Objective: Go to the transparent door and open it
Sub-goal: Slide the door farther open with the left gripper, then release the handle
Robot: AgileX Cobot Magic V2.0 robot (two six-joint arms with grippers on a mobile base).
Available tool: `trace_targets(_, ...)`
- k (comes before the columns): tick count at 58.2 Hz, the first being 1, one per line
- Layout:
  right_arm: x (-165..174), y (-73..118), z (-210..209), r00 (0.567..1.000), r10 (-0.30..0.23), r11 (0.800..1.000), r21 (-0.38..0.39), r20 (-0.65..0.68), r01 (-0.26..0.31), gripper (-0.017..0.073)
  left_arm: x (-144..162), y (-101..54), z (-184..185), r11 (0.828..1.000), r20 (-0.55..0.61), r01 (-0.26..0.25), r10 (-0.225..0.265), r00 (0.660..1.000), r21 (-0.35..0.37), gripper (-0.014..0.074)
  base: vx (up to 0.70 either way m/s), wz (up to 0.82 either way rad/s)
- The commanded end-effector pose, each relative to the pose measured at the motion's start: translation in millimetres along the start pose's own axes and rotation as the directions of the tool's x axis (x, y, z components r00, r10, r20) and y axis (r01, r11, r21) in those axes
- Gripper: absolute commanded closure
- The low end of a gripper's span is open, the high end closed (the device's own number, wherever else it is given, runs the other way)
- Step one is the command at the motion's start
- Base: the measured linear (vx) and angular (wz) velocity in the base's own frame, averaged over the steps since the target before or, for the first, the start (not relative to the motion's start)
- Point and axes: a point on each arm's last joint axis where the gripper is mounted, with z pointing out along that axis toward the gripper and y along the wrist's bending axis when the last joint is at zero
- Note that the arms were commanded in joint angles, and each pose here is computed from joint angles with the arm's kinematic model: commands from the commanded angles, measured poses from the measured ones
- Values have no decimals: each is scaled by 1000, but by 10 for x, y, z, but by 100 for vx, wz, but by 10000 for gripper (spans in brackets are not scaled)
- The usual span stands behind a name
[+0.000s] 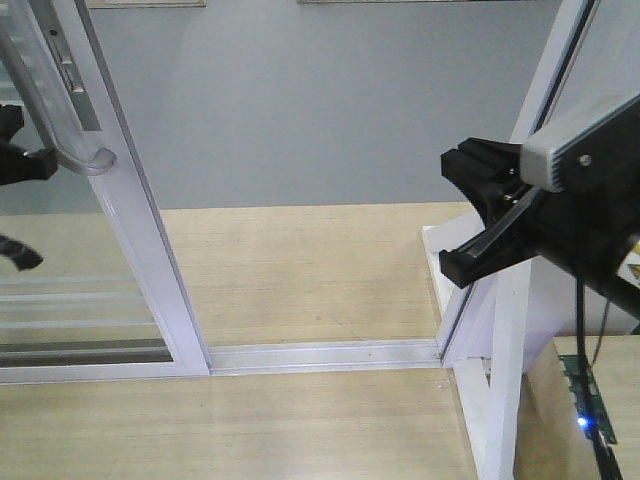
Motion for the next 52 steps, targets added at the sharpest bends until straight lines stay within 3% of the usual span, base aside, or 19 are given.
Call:
trace_targets(1,-214,-73,-207,994,4,999,39,107,-8,564,-163,-20,-394,1000,182,2,-2,983,1,599,0,0)
trace_targets(13,-195,-183,-736,999,-22,992,124,30,18,564,-10,-49,-1130,1000,161,-2,4,987,-16,599,0,0)
trace_targets(21,-127,-162,-1036,997,-44,987,154,56,35,564,133,-48,-1512,998,130,61,-59,990,-14,599,0,0)
trace_targets(26,1,-124,-1175,997,-36,988,155,66,25,564,244,-65,-1698,998,145,70,-69,987,-1,599,0,0)
trace_targets(35,242,-71,-1311,996,-25,987,158,86,11,564,458,-126,-1886,997,166,56,-63,984,48,599,0,0)
trace_targets(45,419,-60,-1274,994,-79,982,176,79,64,564,650,-178,-1857,990,158,104,-118,980,94,599,0,0)
trace_targets(52,449,-54,-1254,994,-71,984,172,88,55,564,662,-179,-1839,989,166,116,-131,977,96,599,0,0)
